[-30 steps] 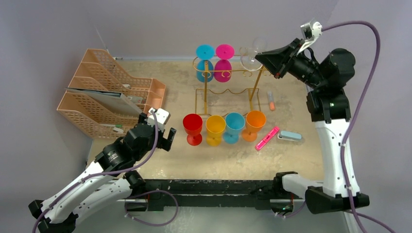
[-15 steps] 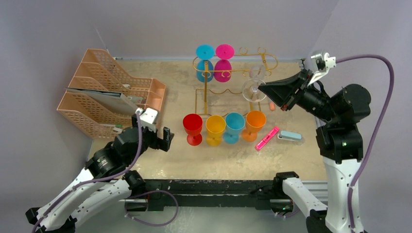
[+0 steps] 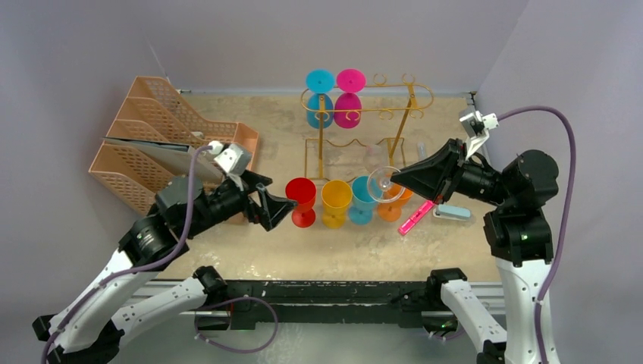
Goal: Take the wine glass off the wine glass rack
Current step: Place the wine glass at the center of the board.
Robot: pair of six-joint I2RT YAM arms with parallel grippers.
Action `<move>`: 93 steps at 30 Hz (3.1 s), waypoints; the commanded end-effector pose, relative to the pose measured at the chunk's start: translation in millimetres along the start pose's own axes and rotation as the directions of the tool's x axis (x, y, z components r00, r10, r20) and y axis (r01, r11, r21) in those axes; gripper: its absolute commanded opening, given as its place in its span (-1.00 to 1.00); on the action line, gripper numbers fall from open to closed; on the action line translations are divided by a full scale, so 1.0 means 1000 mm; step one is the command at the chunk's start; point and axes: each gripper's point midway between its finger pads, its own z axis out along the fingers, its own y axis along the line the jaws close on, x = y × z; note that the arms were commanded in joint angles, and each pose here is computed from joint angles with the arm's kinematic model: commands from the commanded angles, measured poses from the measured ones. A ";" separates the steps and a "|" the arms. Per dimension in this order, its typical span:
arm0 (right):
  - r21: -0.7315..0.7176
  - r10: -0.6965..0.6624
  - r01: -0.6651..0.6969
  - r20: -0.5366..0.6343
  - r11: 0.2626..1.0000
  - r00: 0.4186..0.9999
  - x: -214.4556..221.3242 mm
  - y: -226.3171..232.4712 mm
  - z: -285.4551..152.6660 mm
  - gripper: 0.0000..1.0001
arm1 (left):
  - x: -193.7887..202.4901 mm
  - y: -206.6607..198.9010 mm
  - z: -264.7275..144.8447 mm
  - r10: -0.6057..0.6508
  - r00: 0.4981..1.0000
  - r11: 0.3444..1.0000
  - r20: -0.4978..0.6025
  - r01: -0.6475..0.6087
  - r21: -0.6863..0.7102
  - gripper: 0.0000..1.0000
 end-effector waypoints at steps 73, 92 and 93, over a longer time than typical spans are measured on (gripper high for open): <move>-0.259 -0.042 0.001 -0.154 0.966 0.987 0.047 0.024 0.067 -1.00 | -0.009 -0.106 0.078 -0.227 0.967 0.783 -0.115 0.251 0.569 -0.29; -0.245 -0.039 -0.007 -0.186 0.970 0.982 0.048 0.029 0.060 -0.46 | 0.002 -0.106 0.075 -0.226 0.968 0.766 -0.110 0.246 0.594 -1.00; -0.242 -0.041 -0.005 -0.181 0.970 0.983 0.047 0.030 0.060 -0.34 | 0.002 -0.107 0.074 -0.222 0.969 0.762 -0.108 0.242 0.601 -1.00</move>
